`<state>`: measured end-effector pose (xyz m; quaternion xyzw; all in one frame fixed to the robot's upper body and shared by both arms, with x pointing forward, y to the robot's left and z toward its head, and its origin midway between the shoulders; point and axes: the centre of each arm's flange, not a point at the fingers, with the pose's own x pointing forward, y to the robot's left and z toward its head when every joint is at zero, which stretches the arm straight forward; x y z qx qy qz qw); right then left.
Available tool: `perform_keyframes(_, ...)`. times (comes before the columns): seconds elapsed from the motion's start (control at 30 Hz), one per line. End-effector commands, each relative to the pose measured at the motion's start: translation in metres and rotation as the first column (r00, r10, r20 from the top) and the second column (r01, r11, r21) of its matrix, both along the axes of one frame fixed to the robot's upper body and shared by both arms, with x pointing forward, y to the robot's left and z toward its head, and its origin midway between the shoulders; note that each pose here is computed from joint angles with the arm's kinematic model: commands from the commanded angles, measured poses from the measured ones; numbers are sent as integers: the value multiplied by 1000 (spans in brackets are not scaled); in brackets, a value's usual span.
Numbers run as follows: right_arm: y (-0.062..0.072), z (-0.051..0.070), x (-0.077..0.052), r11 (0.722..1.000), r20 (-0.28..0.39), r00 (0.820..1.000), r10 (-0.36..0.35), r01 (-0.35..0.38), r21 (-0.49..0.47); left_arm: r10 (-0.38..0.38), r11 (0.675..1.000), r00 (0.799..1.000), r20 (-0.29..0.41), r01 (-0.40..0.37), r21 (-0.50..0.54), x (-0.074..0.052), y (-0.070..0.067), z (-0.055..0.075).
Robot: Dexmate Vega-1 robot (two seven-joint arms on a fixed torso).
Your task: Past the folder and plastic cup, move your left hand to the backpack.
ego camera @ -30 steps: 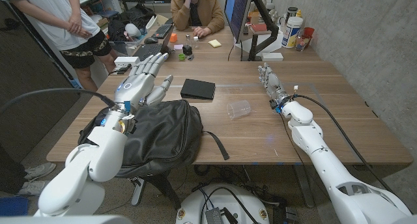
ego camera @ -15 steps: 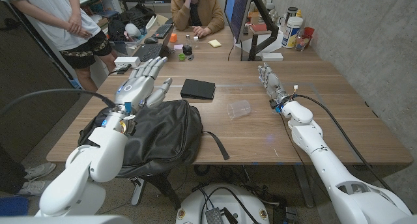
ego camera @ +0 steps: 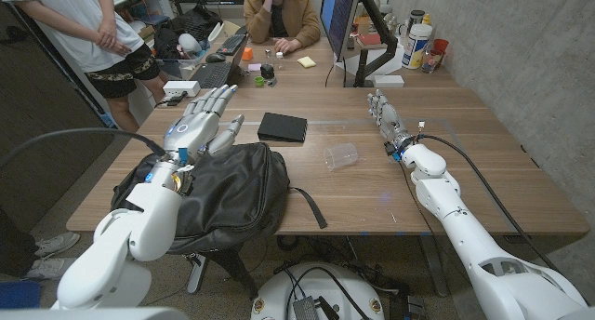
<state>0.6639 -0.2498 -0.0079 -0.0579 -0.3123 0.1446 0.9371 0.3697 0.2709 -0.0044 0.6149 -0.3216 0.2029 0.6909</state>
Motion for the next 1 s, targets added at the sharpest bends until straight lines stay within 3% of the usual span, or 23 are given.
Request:
perform_keyframes(0.03,0,1,1,1000,0,1000,2,-2,-4,18,1000,999,-29,-18,-2,4,1,-4)
perform_keyframes(1.0,2,1,6,1000,-5,1000,3,-3,-12,56,998,994,-93,-56,1,11,5,-13)
